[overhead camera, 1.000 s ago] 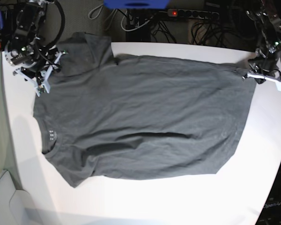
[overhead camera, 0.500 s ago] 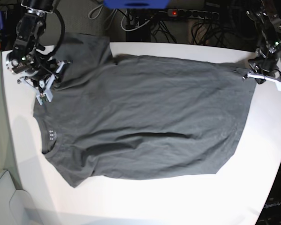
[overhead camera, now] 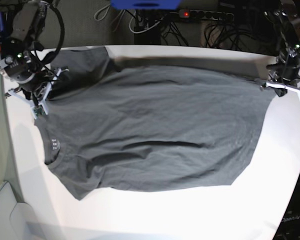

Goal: Layout the t-shirt on the table in an organized manner, then fold the t-shirt properly
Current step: 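Lift the shirt edge with both grippers, drawing it toward the robot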

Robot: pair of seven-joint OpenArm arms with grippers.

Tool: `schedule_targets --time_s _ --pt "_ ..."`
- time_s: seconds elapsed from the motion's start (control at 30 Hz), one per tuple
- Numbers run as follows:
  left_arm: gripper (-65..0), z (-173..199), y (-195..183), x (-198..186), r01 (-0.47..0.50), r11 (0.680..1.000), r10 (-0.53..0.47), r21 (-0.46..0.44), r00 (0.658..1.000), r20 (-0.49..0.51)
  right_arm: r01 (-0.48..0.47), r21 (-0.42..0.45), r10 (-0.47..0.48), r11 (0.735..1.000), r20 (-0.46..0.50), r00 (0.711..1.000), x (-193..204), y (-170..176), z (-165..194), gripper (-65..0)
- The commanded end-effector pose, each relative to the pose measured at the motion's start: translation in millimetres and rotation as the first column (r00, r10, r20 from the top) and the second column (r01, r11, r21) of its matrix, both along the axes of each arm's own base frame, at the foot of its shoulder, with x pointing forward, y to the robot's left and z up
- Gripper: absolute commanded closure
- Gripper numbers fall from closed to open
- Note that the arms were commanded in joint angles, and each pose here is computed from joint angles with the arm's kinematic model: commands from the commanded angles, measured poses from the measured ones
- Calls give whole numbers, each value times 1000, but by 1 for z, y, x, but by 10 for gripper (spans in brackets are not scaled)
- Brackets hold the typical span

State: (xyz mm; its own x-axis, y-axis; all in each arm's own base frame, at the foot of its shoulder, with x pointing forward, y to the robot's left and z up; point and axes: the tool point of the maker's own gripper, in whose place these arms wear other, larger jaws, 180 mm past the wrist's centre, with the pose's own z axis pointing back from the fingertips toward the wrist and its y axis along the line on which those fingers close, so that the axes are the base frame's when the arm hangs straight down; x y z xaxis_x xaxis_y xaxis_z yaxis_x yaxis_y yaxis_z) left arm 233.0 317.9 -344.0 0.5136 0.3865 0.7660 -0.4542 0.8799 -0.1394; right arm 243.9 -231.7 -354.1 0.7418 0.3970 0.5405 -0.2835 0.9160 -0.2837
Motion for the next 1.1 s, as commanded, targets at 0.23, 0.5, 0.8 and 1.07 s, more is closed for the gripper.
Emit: schedule_targets --time_s 0.23,0.5,0.8,1.07 --pt "-2 49 21 -10 -57 997 63 -57 992 107 139 -19 -136 990 112 984 0 -37 30 0" --pt "-2 76 49 -41 -134 984 154 -119 972 180 235 -34 -227 971 159 961 -3 -68 45 0" --pt "-6 68 36 -33 -94 982 122 -163 977 173 231 -31 -223 973 153 963 -4 -65 43 0" --pt "-256 19 -58 -7 86 966 -69 -243 995 77 215 -6 -212 977 138 967 -2 -51 37 0"
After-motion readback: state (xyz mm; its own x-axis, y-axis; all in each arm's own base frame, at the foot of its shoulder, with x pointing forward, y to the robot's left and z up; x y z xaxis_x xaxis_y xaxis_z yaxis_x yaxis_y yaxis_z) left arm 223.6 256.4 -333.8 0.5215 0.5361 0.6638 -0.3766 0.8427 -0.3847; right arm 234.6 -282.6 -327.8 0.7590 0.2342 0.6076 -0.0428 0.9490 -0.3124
